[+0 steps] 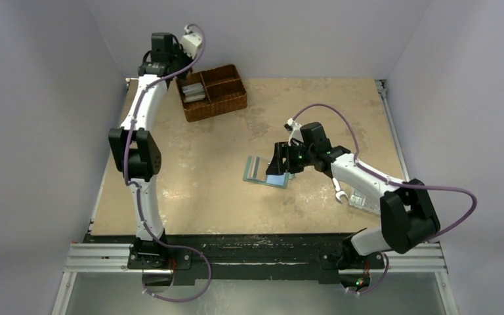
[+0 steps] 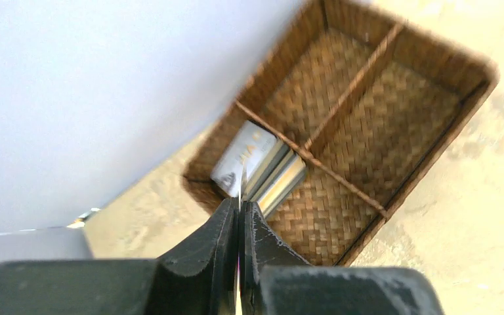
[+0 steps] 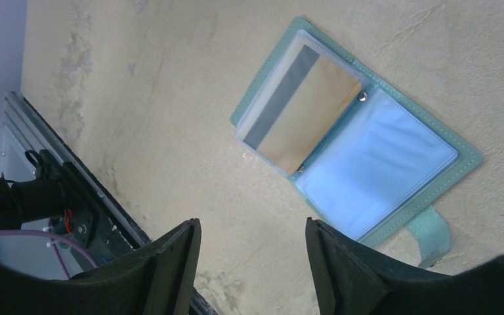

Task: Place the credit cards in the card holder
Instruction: Pick up the credit card from the storage box, then insert the credit card into the card holder.

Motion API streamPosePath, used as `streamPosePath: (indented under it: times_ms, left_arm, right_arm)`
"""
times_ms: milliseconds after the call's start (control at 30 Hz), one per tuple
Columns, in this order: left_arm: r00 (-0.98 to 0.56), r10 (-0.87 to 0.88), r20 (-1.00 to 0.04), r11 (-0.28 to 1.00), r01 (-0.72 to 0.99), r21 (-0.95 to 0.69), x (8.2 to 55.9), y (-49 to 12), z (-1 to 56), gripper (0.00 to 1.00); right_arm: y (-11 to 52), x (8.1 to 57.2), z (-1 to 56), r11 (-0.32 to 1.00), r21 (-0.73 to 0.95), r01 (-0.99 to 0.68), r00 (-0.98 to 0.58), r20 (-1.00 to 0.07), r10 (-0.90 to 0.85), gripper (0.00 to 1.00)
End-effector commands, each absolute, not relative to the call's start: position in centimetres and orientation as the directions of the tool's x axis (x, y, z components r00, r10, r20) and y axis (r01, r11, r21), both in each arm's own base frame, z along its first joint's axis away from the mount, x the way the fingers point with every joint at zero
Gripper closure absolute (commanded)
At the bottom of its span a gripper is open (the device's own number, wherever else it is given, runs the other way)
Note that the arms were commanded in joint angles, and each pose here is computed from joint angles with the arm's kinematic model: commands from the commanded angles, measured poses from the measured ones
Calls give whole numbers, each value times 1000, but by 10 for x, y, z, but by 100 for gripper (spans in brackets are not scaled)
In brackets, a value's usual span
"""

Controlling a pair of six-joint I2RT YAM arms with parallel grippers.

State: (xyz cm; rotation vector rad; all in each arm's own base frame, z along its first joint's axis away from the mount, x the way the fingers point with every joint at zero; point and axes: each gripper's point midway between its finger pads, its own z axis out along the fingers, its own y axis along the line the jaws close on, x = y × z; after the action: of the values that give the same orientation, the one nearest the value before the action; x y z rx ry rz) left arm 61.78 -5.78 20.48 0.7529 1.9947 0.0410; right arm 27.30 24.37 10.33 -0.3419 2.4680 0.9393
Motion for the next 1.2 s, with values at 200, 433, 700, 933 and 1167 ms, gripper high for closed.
streamPosePath:
  times_ms: [200,433,700,933,1167]
  left_arm:
    - [-198,90,-976,868,496,-21,538,-106,378,100]
    - [-454,-231,-861,443,738,-508,422,-189,349,100]
    - [-570,124,-812,95,822,-562,268,-279,275,100]
    - [-560,278,-780,-58,801,-596,209,-303,246,100]
    - [-568,359,-740,-75,773,-630,193,-309,226,100]
  right_arm:
    - [247,278,152,684,528,-504,-754,-655,-50,32]
    - [263,265,216,531,538,-654,-656,-754,-43,30]
    - [276,210,263,216,624,-751,-650,-757,-74,21]
    - [266,202,235,284,617,-734,-666,-736,-123,21]
    - [260,190,214,287,638,-715,-689,-712,-134,35]
